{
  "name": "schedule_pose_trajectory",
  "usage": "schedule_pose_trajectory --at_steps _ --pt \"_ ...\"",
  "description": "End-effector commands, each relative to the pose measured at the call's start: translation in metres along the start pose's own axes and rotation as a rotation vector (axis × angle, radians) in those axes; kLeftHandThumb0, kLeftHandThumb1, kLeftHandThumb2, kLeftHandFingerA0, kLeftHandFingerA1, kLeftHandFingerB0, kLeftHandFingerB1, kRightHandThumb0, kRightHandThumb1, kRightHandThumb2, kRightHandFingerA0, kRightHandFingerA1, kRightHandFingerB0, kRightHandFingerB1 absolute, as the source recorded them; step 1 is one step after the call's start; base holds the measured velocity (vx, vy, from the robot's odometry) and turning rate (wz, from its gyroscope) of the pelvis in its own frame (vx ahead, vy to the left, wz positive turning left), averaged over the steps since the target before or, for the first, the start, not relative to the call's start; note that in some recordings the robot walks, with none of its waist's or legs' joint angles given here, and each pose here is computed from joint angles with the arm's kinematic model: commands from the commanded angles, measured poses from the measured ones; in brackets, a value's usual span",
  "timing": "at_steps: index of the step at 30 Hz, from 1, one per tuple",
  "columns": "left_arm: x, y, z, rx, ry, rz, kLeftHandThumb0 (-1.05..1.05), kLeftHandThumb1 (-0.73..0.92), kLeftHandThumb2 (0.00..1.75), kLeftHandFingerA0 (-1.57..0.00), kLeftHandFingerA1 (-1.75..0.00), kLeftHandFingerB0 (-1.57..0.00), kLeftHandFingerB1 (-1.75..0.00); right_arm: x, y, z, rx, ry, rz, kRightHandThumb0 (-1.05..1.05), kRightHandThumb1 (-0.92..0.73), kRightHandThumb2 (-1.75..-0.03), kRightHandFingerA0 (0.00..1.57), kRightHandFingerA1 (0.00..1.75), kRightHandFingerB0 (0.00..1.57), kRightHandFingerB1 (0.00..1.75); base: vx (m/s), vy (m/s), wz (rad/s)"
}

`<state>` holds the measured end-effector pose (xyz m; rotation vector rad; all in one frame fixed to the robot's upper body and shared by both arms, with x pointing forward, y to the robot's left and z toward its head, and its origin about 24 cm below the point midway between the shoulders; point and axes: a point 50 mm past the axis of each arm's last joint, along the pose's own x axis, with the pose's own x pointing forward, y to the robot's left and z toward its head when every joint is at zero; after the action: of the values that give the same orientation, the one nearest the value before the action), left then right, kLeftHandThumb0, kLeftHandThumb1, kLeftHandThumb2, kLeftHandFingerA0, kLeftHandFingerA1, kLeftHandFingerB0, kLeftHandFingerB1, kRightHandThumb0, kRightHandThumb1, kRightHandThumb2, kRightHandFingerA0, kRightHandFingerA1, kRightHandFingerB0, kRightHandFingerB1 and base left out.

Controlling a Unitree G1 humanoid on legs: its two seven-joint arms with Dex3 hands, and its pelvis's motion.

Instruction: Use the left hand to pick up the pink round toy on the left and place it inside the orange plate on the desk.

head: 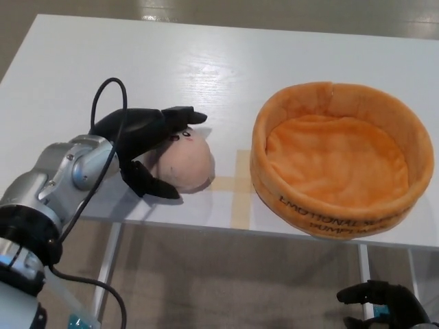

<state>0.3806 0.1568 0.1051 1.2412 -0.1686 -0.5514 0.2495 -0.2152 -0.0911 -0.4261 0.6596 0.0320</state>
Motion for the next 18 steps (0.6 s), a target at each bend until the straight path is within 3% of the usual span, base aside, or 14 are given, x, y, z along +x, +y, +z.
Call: schedule_pose_trajectory --at_steps 1,2,3,4,5,16,18 --pt "0.002 -0.003 0.002 -0.106 -0.024 0.0 -0.16 0.79 0.65 -1.07 -0.57 -0.81 -0.47 0.0 -0.001 -0.003 -0.012 0.018 0.01 -0.13 -0.6 -0.57 0.64 0.85 0.64 0.74 0.0 0.0 0.0" --pt "0.002 -0.003 0.002 -0.107 -0.023 -0.001 -0.16 0.79 0.65 -1.07 -0.57 -0.81 -0.47 0.0 -0.001 -0.003 -0.012 0.018 0.012 -0.13 -0.6 -0.57 0.64 0.85 0.64 0.74 0.0 0.0 0.0" --pt "0.003 -0.003 0.002 -0.113 -0.02 -0.004 -0.15 0.78 0.71 -1.06 -0.8 -0.91 -0.57 0.0 -0.001 -0.002 -0.014 0.02 0.012 -0.15 -0.59 -0.57 0.65 0.86 0.64 0.74 0.0 0.0 0.0" --pt "0.003 -0.003 0.002 -0.119 -0.017 -0.006 -0.15 0.78 0.71 -1.06 -0.8 -0.91 -0.57 0.0 -0.001 -0.002 -0.016 0.02 0.012 -0.15 -0.59 -0.57 0.65 0.86 0.64 0.74 0.0 0.0 0.0" --pt "0.004 -0.004 0.002 -0.13 -0.006 -0.003 -0.15 0.75 0.79 -1.04 -0.99 -0.9 -0.67 0.001 -0.002 -0.001 -0.01 0.026 0.01 -0.16 -0.59 -0.57 0.64 0.84 0.64 0.73 0.0 0.0 0.0" --pt "0.004 0.004 0.003 -0.124 -0.029 0.069 -0.18 0.75 0.8 -1.01 -0.96 -0.88 -0.75 0.001 -0.003 0.002 -0.014 0.006 0.009 -0.14 -0.59 -0.57 0.65 0.86 0.65 0.75 0.0 0.0 0.0" --pt "0.003 0.008 0.003 -0.109 -0.04 0.09 -0.16 0.75 0.78 -1.01 -1.02 -0.88 -0.75 0.001 -0.003 0.001 -0.014 0.008 0.009 -0.14 -0.59 -0.57 0.68 0.88 0.66 0.76 0.0 0.0 0.0"
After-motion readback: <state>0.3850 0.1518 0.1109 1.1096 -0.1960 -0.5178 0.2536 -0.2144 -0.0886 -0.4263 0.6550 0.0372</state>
